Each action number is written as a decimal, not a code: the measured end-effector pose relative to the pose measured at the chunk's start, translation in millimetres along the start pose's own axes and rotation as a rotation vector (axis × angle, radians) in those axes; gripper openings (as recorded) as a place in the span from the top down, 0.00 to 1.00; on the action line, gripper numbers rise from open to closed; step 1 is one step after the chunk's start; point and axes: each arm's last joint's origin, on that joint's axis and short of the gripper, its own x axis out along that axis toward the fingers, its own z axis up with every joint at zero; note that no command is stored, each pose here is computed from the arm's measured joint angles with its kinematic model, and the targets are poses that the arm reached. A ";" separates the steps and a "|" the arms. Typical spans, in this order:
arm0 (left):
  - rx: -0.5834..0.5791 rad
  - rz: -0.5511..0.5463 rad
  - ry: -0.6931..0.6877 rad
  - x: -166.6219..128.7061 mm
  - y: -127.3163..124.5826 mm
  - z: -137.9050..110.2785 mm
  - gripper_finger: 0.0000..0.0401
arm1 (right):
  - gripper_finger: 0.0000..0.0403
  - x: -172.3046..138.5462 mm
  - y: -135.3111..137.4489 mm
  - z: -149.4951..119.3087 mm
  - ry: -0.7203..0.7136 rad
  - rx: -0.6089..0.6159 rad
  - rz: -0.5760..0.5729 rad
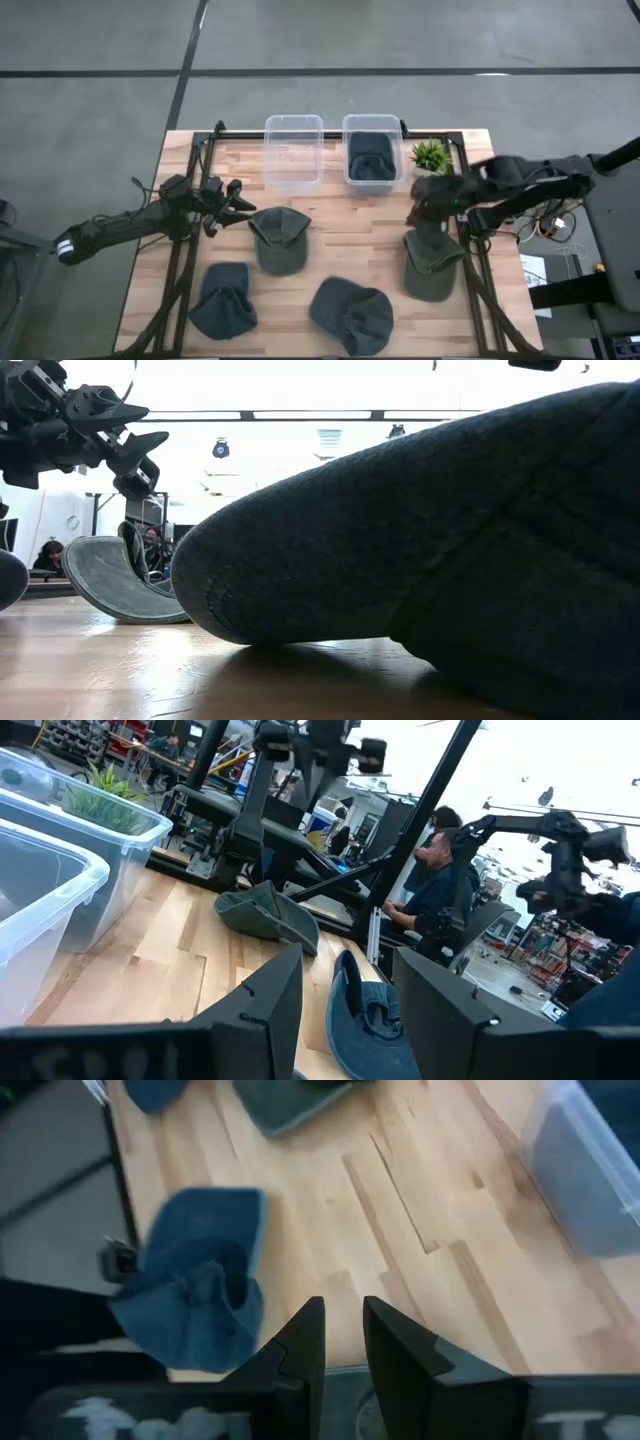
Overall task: Pick & Place hat
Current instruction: Put the right blue cap into the right transparent bin
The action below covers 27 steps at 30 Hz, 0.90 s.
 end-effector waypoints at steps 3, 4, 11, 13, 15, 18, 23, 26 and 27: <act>0.000 0.000 0.000 0.0 0.0 0.0 0.62 | 0.83 17.2 11.6 1.0 0.018 -0.067 -0.048; 0.000 0.000 0.000 0.0 0.0 0.0 0.62 | 0.83 23.9 14.4 2.7 0.026 -0.083 -0.058; -0.003 0.000 0.000 0.0 0.0 0.0 0.62 | 0.82 78.6 33.4 15.7 0.134 -0.246 -0.023; -0.012 0.000 0.000 0.0 0.0 0.0 0.62 | 0.81 90.5 36.3 18.9 0.161 -0.265 0.011; -0.022 0.000 0.000 0.0 0.0 0.1 0.62 | 0.78 102.0 38.1 20.8 0.190 -0.279 0.027; -0.029 -0.002 0.001 0.0 0.0 -0.1 0.62 | 0.71 115.6 41.0 22.2 0.219 -0.306 0.047; -0.029 -0.003 0.002 0.0 -0.1 -0.1 0.62 | 0.57 135.9 44.0 21.3 0.279 -0.305 0.055; -0.029 -0.004 0.002 0.0 -0.1 -0.1 0.62 | 0.48 150.4 46.6 21.6 0.313 -0.298 0.085; -0.030 -0.005 0.003 0.0 -0.1 -0.2 0.62 | 0.46 155.6 48.3 22.3 0.316 -0.296 0.104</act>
